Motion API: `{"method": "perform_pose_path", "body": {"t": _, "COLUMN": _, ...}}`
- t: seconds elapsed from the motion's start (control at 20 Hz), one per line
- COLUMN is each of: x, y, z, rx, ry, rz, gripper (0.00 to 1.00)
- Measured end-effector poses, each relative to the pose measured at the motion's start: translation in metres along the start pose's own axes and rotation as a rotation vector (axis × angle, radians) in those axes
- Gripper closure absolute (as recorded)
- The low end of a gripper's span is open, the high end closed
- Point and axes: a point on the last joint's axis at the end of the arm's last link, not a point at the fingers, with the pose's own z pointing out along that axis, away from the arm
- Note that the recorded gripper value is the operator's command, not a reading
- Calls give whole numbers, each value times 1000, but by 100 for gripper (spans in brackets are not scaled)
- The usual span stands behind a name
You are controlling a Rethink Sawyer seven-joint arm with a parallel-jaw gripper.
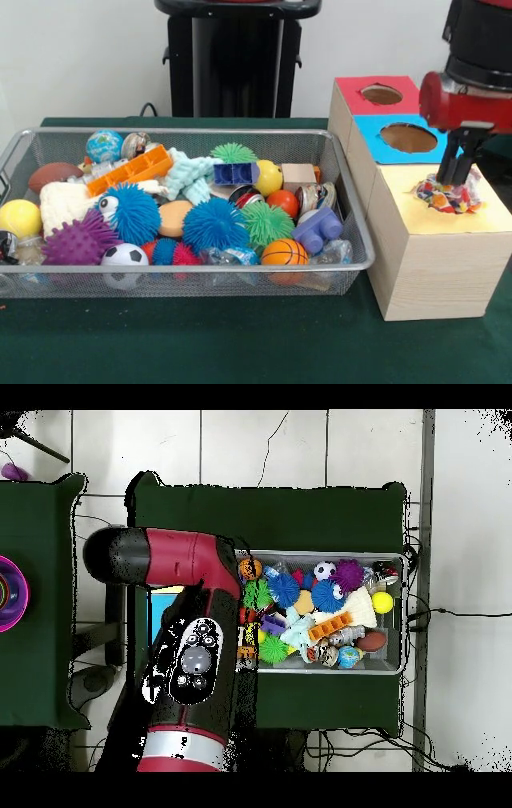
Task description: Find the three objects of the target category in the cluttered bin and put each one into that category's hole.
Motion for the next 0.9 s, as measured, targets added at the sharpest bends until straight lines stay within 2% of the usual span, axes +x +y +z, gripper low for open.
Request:
{"method": "perform_pose_path", "body": {"t": 0.2, "x": -1, "y": -11, "z": 23, "rx": 21, "ry": -59, "rz": 11, "gripper": 100}}
{"method": "perform_pose_path", "body": {"t": 0.4, "x": 2, "y": -17, "z": 40, "rx": 29, "ry": -61, "rz": 17, "gripper": 100}}
{"method": "perform_pose_path", "body": {"t": 0.65, "x": 2, "y": -17, "z": 38, "rx": 23, "ry": -62, "rz": 26, "gripper": 100}}
{"method": "perform_pose_path", "body": {"t": 0.9, "x": 12, "y": -6, "z": 36, "rx": 15, "ry": -46, "rz": 26, "gripper": 100}}
